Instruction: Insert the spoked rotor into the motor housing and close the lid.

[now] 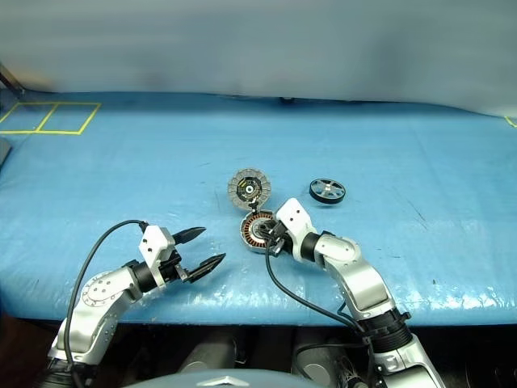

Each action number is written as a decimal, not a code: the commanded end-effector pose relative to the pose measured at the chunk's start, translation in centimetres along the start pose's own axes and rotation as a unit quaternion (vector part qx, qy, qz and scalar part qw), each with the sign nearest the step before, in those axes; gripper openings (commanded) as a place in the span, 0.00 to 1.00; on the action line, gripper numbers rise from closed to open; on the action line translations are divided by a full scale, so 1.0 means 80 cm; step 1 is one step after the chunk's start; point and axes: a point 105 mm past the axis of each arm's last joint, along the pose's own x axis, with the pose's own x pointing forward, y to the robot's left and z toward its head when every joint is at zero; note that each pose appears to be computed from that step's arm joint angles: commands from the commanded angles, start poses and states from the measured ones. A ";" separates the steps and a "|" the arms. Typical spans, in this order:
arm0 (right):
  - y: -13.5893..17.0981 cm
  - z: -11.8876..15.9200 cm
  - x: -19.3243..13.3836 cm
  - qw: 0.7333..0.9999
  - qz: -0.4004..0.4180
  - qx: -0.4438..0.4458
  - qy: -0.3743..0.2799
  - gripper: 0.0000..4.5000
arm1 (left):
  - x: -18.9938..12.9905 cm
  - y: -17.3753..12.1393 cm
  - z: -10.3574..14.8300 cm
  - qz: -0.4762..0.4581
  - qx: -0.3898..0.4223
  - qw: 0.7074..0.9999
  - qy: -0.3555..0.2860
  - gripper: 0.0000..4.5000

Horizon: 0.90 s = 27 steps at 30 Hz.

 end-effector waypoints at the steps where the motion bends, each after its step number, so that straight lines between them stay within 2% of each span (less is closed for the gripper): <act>1: -0.002 0.008 0.000 1.000 -0.007 -0.010 -0.014 0.16 | 0.001 0.001 0.006 0.000 0.012 1.000 -0.010 1.00; 10: 0.001 0.007 0.000 1.000 0.002 -0.006 -0.012 0.16 | 0.001 0.002 0.006 0.001 0.013 1.000 -0.009 1.00; 16: 0.000 0.008 -0.001 1.000 -0.001 -0.010 -0.014 0.60 | 0.001 0.003 0.006 0.003 0.014 1.000 -0.008 1.00; 26: 0.000 0.026 -0.002 0.999 -0.002 -0.002 -0.046 0.60 | 0.001 0.002 0.005 0.004 0.014 1.000 -0.006 1.00; 27: -0.002 0.026 -0.002 0.999 -0.006 -0.002 -0.047 0.56 | 0.001 0.002 0.005 0.004 0.014 1.000 -0.006 1.00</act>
